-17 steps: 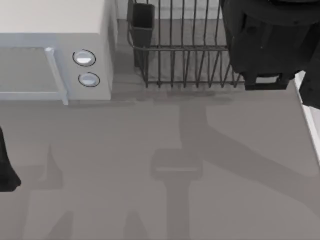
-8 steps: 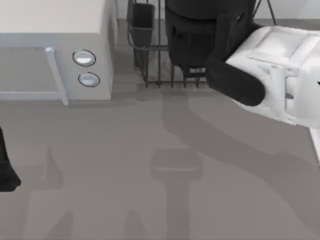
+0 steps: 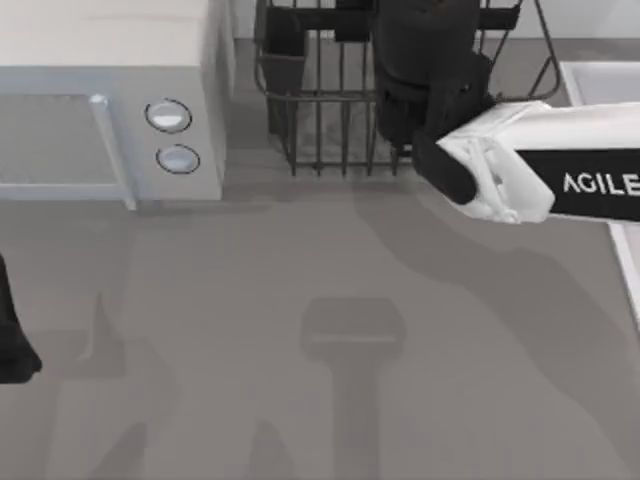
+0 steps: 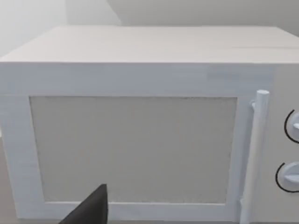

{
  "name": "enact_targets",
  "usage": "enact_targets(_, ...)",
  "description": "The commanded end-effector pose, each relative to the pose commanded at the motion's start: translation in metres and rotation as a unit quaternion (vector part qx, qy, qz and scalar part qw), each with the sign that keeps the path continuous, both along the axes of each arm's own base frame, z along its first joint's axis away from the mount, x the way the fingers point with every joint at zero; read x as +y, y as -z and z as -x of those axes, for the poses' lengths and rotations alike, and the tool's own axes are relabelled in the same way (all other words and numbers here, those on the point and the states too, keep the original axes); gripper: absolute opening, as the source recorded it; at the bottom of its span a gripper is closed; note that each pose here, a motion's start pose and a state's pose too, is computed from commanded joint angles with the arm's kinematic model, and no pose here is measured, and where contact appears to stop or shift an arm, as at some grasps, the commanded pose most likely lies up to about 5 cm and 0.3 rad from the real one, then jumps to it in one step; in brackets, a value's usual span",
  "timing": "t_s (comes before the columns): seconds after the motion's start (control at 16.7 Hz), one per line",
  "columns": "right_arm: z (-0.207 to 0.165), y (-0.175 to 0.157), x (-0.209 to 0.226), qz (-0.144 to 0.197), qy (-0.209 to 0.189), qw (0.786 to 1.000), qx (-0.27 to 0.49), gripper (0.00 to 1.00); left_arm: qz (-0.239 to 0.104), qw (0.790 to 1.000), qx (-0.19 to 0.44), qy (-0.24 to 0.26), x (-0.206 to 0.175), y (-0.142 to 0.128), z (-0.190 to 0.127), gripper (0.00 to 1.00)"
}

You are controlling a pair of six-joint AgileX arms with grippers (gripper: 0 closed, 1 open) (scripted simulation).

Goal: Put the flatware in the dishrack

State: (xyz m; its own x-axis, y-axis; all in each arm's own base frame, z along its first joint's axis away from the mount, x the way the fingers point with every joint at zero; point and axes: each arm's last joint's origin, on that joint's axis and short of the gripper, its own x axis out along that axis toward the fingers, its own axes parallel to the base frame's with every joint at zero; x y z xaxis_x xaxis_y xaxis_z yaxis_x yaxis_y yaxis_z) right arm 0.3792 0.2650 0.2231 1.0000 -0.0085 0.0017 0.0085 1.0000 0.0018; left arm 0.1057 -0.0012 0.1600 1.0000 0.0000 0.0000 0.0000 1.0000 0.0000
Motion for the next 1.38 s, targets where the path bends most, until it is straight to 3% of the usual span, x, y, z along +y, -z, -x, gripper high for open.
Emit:
enact_targets(0.3, -0.0031, 0.0041, -0.0027, 0.001, 0.001, 1.0, 0.001, 0.0, 0.0, 1.0, 0.0, 0.0, 0.0, 0.0, 0.0, 1.0)
enact_targets(1.08, -0.0031, 0.0041, -0.0027, 0.001, 0.001, 1.0, 0.001, 0.98, 0.0, 1.0, 0.0, 0.0, 0.0, 0.0, 0.0, 1.0)
enact_targets(1.38, -0.0031, 0.0041, -0.0027, 0.001, 0.001, 1.0, 0.001, 1.0, 0.0, 1.0, 0.0, 0.0, 0.0, 0.0, 0.0, 1.0)
